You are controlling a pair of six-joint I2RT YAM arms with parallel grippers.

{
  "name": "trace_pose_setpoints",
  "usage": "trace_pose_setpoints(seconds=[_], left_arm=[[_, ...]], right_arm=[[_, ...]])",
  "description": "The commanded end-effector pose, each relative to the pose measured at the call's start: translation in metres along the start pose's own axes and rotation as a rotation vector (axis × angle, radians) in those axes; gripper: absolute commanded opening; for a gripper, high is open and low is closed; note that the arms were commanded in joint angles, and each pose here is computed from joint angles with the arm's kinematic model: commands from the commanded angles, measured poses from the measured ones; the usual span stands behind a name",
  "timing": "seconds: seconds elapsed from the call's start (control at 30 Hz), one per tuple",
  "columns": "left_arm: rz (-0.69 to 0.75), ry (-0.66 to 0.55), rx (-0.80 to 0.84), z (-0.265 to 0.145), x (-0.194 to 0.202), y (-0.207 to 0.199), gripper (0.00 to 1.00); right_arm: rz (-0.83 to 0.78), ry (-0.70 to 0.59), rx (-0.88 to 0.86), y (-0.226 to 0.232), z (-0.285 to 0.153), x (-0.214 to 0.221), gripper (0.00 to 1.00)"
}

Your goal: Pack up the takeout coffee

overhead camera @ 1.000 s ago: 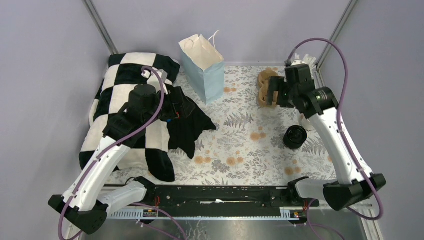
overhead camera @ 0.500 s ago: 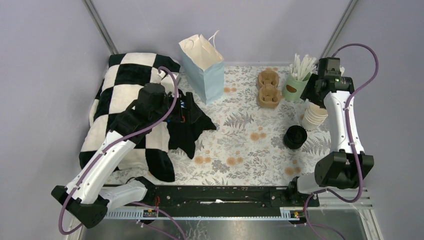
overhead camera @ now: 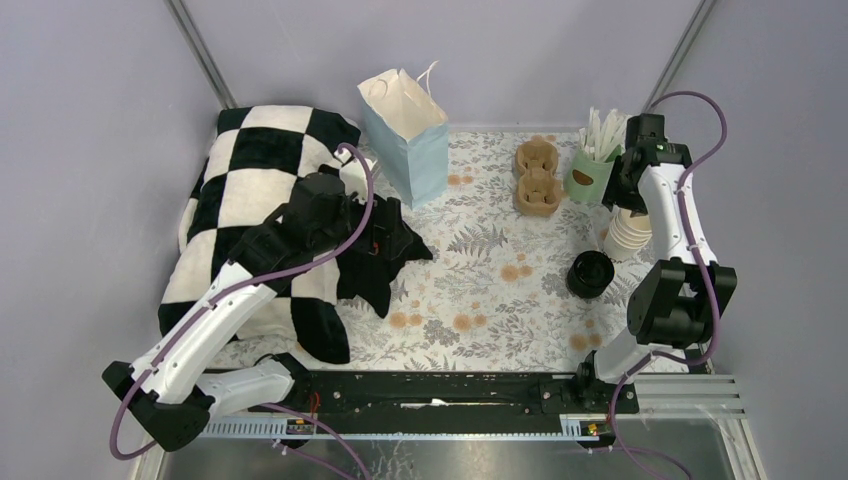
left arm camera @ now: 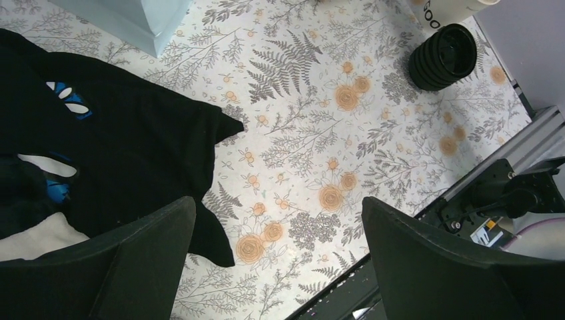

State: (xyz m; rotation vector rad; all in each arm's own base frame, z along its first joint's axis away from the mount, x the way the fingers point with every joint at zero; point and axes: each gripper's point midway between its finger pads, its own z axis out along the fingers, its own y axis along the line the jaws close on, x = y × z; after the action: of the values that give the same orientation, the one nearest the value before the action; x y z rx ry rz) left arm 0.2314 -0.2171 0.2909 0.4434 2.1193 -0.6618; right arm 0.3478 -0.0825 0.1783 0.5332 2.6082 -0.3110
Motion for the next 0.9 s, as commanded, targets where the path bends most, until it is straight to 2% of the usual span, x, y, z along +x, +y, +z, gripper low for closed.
trace_pose_setpoints(seconds=[0.0, 0.23, 0.6, 0.87], left_arm=[[0.029, -0.057, -0.009, -0.003, -0.020, -0.001, 0.99], [0.037, -0.052, -0.008, -0.001, -0.021, -0.002, 0.99], [0.046, -0.057, -0.016, -0.003, -0.023, 0.000, 0.99], [0.047, -0.060, -0.024, -0.004, -0.024, 0.001, 0.99]], right_arm=[[-0.008, -0.076, 0.010, -0.004, -0.010, -0.024, 0.49], [-0.021, -0.074, 0.011, -0.003, -0.004, -0.022, 0.28], [-0.032, -0.055, 0.022, -0.001, 0.005, -0.026, 0.15], [-0.019, -0.087, 0.048, -0.011, -0.014, -0.031, 0.04]])
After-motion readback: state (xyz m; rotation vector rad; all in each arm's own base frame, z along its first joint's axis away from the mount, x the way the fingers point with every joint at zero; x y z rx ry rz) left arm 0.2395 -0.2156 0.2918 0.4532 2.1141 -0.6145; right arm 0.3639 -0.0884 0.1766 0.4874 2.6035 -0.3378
